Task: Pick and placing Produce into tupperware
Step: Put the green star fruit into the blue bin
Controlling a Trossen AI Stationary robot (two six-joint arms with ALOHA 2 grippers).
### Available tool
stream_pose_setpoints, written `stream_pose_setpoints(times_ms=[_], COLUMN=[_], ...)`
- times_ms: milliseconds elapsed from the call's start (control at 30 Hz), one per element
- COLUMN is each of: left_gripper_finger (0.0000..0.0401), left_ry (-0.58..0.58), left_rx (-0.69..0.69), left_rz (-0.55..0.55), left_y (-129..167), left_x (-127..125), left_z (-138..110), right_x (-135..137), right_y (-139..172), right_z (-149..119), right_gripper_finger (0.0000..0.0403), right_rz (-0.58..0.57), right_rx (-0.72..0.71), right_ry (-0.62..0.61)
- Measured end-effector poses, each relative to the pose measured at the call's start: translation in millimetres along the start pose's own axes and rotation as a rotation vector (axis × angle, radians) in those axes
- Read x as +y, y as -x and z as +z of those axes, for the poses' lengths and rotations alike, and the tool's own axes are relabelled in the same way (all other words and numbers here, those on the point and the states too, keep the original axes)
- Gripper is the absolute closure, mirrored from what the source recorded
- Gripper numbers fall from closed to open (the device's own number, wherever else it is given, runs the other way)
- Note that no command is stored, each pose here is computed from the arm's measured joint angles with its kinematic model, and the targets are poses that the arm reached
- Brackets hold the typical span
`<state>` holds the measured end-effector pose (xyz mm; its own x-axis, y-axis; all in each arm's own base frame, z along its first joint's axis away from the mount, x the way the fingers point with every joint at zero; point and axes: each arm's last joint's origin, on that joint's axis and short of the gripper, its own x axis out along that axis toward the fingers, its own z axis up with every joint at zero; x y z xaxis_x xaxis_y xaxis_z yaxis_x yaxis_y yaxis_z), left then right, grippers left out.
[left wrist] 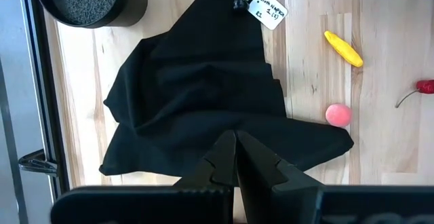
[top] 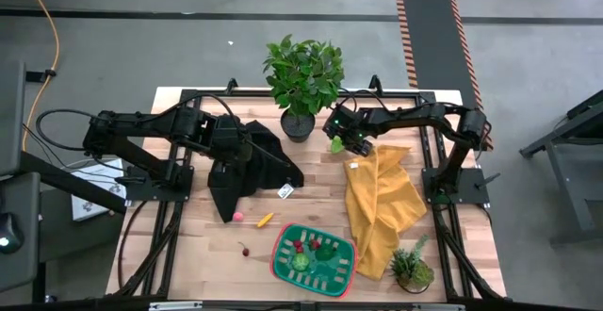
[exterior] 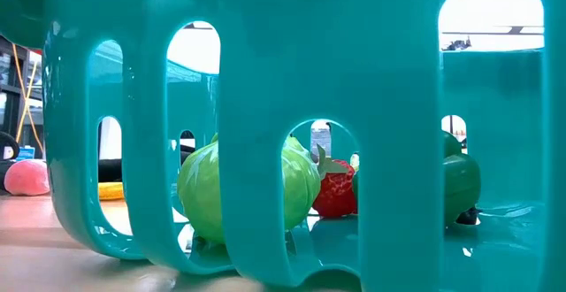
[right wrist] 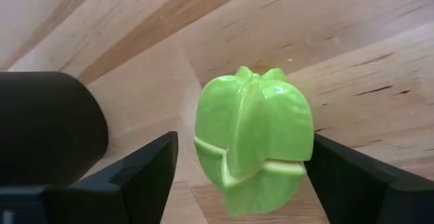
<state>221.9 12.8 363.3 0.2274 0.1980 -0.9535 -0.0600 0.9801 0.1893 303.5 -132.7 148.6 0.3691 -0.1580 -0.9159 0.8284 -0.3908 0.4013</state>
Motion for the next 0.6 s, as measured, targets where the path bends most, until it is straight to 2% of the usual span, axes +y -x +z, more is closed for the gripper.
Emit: stream_pose_setpoints(times_ms=[600], left_gripper_finger=[0.0396], left_ry=[-0.003], left_rx=[0.016], left_rz=[-0.001], left_y=[0.0], left_x=[-0.1], left_z=[-1.6], right_x=[0.2], right_y=[0.0], right_z=[0.0], right_gripper_finger=[0.0139], right_rz=[0.002], right_rx=[0.0], right_ry=[-0.027])
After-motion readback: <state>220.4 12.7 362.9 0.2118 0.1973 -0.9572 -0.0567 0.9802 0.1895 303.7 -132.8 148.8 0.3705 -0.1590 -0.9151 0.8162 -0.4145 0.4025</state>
